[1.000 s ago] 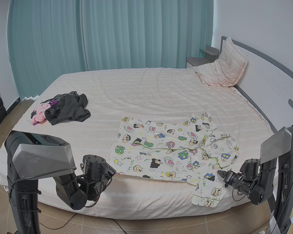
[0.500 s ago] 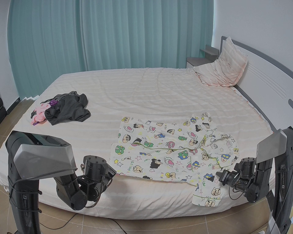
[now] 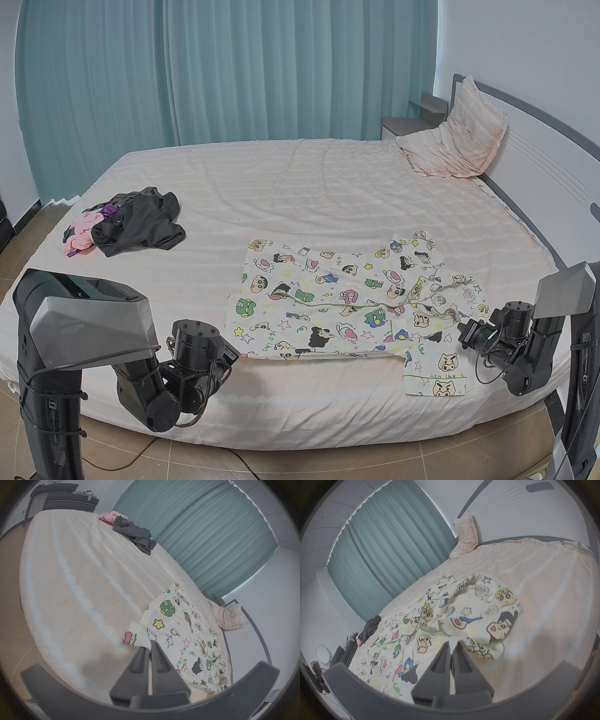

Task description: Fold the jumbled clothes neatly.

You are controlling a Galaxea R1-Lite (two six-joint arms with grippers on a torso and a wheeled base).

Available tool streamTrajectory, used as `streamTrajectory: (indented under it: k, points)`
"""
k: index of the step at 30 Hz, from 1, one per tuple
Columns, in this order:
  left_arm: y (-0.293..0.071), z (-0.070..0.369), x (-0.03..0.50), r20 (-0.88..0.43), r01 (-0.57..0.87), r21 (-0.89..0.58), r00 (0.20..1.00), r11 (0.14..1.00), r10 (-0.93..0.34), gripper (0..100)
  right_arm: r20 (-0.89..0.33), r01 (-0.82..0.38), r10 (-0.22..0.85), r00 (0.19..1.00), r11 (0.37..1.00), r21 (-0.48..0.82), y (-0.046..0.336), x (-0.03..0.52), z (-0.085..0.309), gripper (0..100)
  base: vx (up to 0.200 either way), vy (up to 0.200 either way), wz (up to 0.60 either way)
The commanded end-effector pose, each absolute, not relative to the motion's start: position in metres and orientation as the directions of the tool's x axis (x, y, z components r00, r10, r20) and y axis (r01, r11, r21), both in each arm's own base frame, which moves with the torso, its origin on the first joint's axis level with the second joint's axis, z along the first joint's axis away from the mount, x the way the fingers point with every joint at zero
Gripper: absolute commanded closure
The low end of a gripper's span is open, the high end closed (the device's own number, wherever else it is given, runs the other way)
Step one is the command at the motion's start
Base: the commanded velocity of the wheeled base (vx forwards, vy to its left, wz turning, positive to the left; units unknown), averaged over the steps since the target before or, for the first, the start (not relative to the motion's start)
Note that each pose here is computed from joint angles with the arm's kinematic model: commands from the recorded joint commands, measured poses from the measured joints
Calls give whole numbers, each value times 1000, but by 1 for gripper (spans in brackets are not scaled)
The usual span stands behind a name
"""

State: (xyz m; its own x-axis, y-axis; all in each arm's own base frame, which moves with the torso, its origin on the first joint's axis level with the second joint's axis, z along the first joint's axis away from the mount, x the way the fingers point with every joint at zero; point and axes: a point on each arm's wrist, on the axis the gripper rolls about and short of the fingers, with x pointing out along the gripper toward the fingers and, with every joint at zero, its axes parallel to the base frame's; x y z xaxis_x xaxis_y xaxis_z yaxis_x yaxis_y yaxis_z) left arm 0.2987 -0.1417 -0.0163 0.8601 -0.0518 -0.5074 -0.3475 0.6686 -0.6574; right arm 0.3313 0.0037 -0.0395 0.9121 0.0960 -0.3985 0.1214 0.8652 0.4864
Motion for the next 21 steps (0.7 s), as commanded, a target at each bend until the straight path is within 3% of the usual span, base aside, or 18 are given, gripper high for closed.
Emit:
streamTrajectory:
  k: [1,7,8,14,21]
  points:
    - [-142,-16,300,-504,-346,-660,862,667,-52,100,-341,102,83,936,866,490,-1,352,-28,100,0,0,0]
    - [-143,-23,301,-516,-354,-650,855,673,-48,100,-388,117,85,918,875,469,-2,361,-32,100,0,0,0]
    - [-143,-24,301,-517,-355,-649,854,673,-48,100,-402,120,86,912,880,459,-3,360,-35,0,0,0,0]
    - [-143,-22,302,-494,-336,-664,868,668,-55,100,-448,103,143,883,871,480,-21,341,-39,0,0,0,0]
    - [-144,-25,302,-500,-336,-653,864,679,-54,100,-481,152,110,870,868,473,-39,311,-24,0,0,0,0]
